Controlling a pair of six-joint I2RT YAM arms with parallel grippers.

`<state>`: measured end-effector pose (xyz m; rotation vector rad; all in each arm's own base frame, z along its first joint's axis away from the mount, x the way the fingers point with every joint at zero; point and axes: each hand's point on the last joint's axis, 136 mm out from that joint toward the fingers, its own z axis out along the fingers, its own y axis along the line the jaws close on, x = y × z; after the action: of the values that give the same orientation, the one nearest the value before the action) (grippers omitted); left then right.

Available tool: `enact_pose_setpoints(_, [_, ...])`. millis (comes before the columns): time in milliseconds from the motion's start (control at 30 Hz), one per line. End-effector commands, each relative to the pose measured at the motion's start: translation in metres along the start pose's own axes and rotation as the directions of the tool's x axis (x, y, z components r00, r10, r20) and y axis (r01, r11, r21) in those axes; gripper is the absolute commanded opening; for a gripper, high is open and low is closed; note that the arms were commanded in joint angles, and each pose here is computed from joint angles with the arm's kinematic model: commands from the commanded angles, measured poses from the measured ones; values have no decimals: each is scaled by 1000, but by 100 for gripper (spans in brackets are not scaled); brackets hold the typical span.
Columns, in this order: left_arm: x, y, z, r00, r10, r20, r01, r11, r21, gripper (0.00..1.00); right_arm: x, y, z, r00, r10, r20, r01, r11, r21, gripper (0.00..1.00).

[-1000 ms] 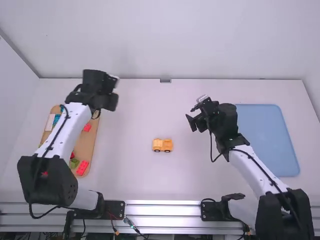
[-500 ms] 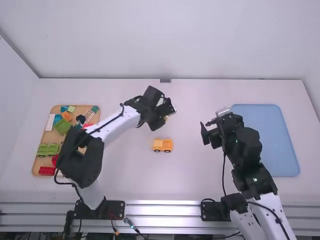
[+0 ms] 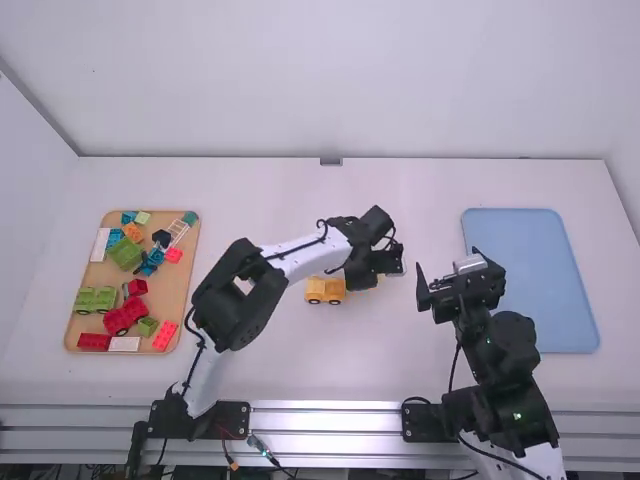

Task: Assemble lego blocks to make yellow taxi

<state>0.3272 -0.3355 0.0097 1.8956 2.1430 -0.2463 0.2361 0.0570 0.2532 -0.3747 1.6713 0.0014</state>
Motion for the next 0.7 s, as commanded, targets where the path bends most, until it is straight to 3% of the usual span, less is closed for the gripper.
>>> enact_pose_setpoints(0, [-1, -2, 9, 1000, 28, -3, -28, 999, 18, 1, 1, -1, 0, 1000, 3, 3, -3, 1000, 9, 99])
enact_pose_setpoints(300, [-5, -11, 11, 999, 26, 31, -28, 998, 64, 3, 1, -2, 0, 1000, 3, 4, -3, 1000, 17, 99])
enact_pose_setpoints(400, [-6, -12, 11, 999, 30, 28, -32, 998, 62, 18, 2, -5, 0, 1000, 3, -1, -3, 1000, 30, 99])
enact_pose_setpoints(467, [-6, -12, 11, 999, 30, 28, -32, 998, 62, 52, 2, -5, 0, 1000, 4, -2, -4, 1000, 31, 99])
enact_pose_setpoints(533, [-5, -12, 11, 999, 29, 23, -30, 998, 61, 100, 2, -5, 0, 1000, 3, -1, -3, 999, 32, 99])
enact_pose_setpoints(667, [-8, -10, 11, 999, -4, 34, 2, 998, 55, 99, 2, -5, 0, 1000, 3, -1, -3, 1000, 30, 99])
